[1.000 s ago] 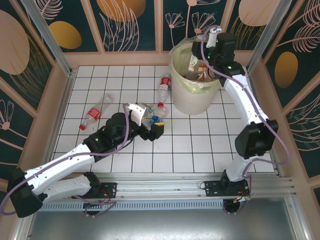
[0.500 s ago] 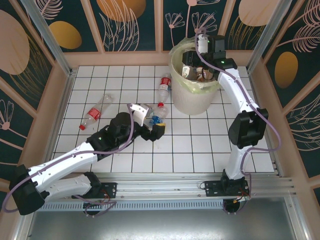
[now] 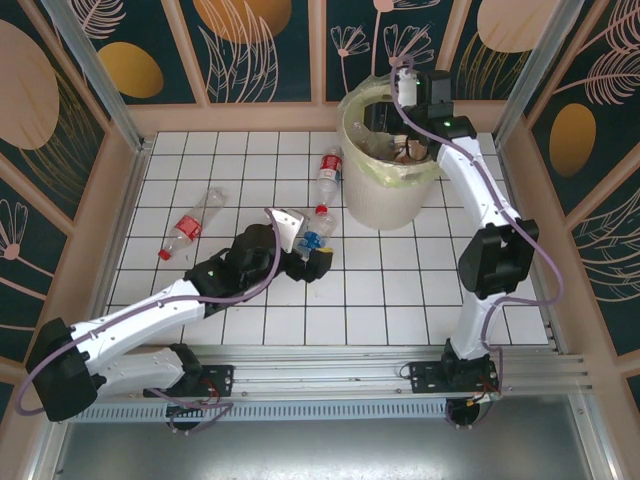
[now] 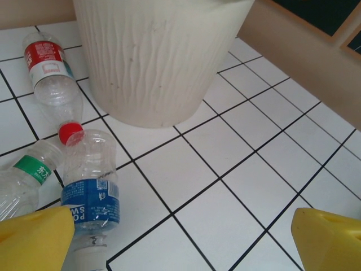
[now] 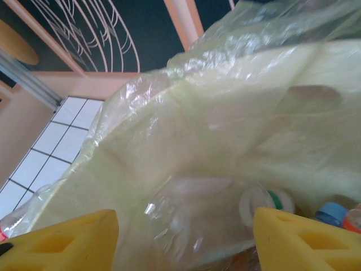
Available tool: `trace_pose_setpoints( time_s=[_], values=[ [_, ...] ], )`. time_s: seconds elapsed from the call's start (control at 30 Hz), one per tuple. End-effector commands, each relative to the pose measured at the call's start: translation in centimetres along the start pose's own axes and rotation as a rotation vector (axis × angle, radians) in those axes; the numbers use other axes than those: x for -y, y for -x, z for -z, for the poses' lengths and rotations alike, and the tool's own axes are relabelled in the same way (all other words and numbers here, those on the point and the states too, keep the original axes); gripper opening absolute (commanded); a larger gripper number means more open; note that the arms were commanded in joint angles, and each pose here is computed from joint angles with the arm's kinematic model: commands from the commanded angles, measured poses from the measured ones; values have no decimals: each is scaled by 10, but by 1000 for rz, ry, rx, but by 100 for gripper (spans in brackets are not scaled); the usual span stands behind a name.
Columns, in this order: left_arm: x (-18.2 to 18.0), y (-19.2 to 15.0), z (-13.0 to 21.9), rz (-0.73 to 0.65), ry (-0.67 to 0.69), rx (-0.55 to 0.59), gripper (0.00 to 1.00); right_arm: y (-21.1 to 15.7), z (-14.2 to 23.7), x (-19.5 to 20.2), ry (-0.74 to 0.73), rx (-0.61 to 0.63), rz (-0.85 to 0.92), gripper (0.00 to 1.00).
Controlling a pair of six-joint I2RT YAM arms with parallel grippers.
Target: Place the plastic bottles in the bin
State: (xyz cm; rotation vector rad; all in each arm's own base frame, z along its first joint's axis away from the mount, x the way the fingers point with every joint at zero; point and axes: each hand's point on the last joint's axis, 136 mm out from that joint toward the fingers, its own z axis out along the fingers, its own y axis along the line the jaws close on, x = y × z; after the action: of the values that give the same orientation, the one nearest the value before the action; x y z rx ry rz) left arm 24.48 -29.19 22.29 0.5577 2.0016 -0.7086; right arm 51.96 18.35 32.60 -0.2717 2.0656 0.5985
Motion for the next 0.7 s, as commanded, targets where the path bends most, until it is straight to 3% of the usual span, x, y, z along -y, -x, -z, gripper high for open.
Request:
trace_pose_setpoints(
  time_s=[0.0, 0.27, 0.67],
  values=[
    [1, 8, -2, -8, 17, -2, 99, 44, 56, -17, -27, 162, 73, 66],
    [-19, -17, -28, 14, 142, -145, 97, 36, 121, -49, 48, 259, 103, 67],
    [-50, -50, -77, 30, 299, -387, 92, -62, 192, -104, 263, 232, 34, 70]
  ],
)
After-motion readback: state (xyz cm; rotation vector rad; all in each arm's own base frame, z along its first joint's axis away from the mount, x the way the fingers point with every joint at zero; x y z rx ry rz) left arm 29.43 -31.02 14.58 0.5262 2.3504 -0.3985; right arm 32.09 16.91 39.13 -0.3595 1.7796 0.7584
